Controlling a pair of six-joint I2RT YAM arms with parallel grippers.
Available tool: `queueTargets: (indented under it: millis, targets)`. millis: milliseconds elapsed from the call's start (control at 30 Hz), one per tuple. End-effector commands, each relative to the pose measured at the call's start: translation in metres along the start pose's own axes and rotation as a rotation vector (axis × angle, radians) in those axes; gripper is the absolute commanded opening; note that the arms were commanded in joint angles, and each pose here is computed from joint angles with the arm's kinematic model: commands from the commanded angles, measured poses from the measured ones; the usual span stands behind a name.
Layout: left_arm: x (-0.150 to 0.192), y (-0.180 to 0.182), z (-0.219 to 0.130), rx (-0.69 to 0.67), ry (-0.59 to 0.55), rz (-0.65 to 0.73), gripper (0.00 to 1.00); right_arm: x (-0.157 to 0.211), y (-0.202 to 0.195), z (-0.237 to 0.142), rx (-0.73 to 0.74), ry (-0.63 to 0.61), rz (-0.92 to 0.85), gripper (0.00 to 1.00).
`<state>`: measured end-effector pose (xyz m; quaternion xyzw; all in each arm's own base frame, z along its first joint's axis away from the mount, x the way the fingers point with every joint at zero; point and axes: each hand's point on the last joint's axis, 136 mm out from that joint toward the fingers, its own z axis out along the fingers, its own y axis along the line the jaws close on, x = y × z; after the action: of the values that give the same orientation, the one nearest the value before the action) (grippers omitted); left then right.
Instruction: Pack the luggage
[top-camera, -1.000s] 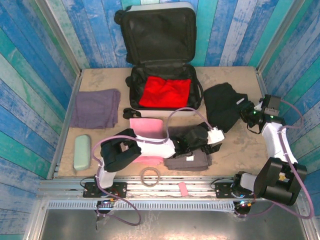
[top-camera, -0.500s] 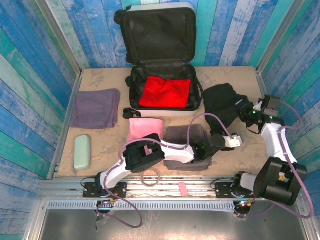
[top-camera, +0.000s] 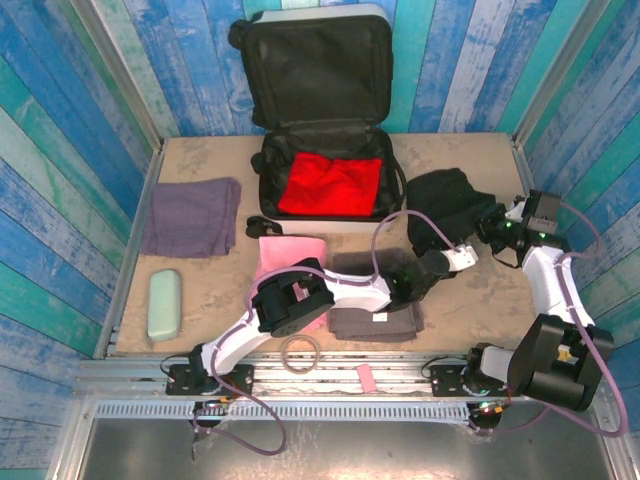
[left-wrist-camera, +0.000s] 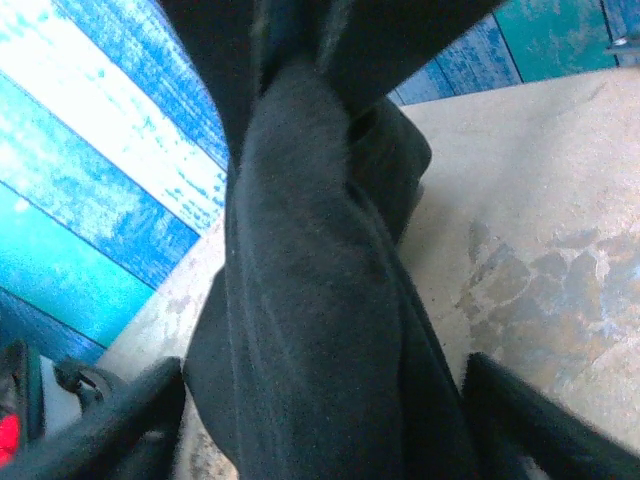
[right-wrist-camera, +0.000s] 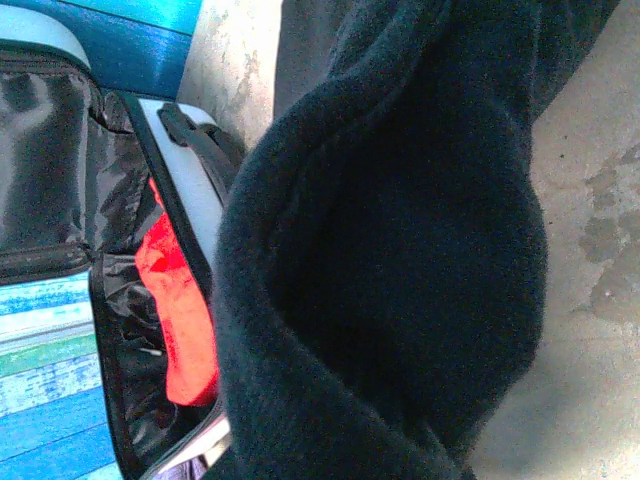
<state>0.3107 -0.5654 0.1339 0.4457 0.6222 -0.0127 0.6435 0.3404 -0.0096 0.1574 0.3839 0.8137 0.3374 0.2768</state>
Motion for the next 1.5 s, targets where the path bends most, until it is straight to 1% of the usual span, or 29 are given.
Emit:
queueTargets:
  millis: [0,33,67,100,133,167,200,233,267,333,367,433,533,667,833,967,1167,1267,1467]
  targets:
    - [0.039,-0.02,0.006,0.026,0.045,0.006,0.37,-0.006,0.016,-0.007,-0.065,-0.007,-0.031,0.0]
    - [0.035,-0.021,0.004,0.04,0.026,-0.004,0.28,-0.006,0.018,-0.007,-0.072,-0.004,-0.037,0.0]
    - [0.032,-0.022,0.002,0.054,0.013,-0.012,0.23,-0.007,0.02,-0.007,-0.078,-0.002,-0.044,0.0]
    - [0.03,-0.022,0.0,0.063,0.004,-0.025,0.15,-0.007,0.023,-0.008,-0.089,0.005,-0.057,0.0]
    - [0.027,-0.023,-0.001,0.081,-0.004,-0.033,0.11,-0.007,0.024,-0.008,-0.096,0.008,-0.068,0.01]
    - [0.024,-0.025,-0.003,0.103,-0.012,-0.036,0.06,-0.006,0.025,-0.008,-0.103,0.014,-0.081,0.07]
    - [0.022,-0.026,-0.004,0.12,-0.02,-0.043,0.02,-0.006,0.027,-0.009,-0.111,0.017,-0.097,0.27]
    - [0.019,-0.028,-0.006,0.15,-0.029,-0.047,0.0,-0.005,0.028,-0.01,-0.118,0.021,-0.114,0.42]
    - [0.017,-0.03,-0.007,0.177,-0.037,-0.047,0.0,-0.005,0.027,-0.012,-0.122,0.024,-0.127,0.46]
    - [0.014,-0.033,-0.011,0.22,-0.049,-0.057,0.0,-0.004,0.025,-0.018,-0.118,0.013,-0.165,0.59]
    - [0.012,-0.033,-0.012,0.235,-0.052,-0.057,0.0,-0.005,0.024,-0.022,-0.111,-0.002,-0.182,0.63]
    - [0.01,-0.033,-0.015,0.268,-0.06,-0.064,0.0,-0.009,0.015,-0.033,-0.081,-0.04,-0.193,0.77]
    - [0.008,-0.035,-0.018,0.326,-0.064,-0.07,0.0,-0.009,0.006,-0.046,-0.065,-0.079,-0.193,0.89]
    - [0.004,-0.039,-0.02,0.393,-0.063,-0.066,0.0,0.001,-0.006,-0.059,-0.03,-0.082,-0.184,0.94]
    - [-0.001,-0.044,-0.026,0.451,-0.066,-0.052,0.0,0.019,-0.022,-0.074,0.007,-0.104,-0.153,0.95]
    - [-0.004,-0.043,-0.029,0.464,-0.071,-0.034,0.0,0.041,-0.037,-0.08,0.011,-0.1,-0.055,0.95]
    - [-0.016,-0.038,-0.031,0.486,-0.103,-0.058,0.0,0.071,-0.042,-0.078,-0.054,-0.043,0.083,0.96]
    - [-0.026,-0.032,-0.032,0.49,-0.125,-0.076,0.0,0.077,-0.045,-0.074,-0.062,-0.015,0.157,0.96]
    - [-0.041,-0.016,-0.03,0.475,-0.156,-0.117,0.0,0.08,-0.067,-0.066,-0.017,-0.023,0.295,0.96]
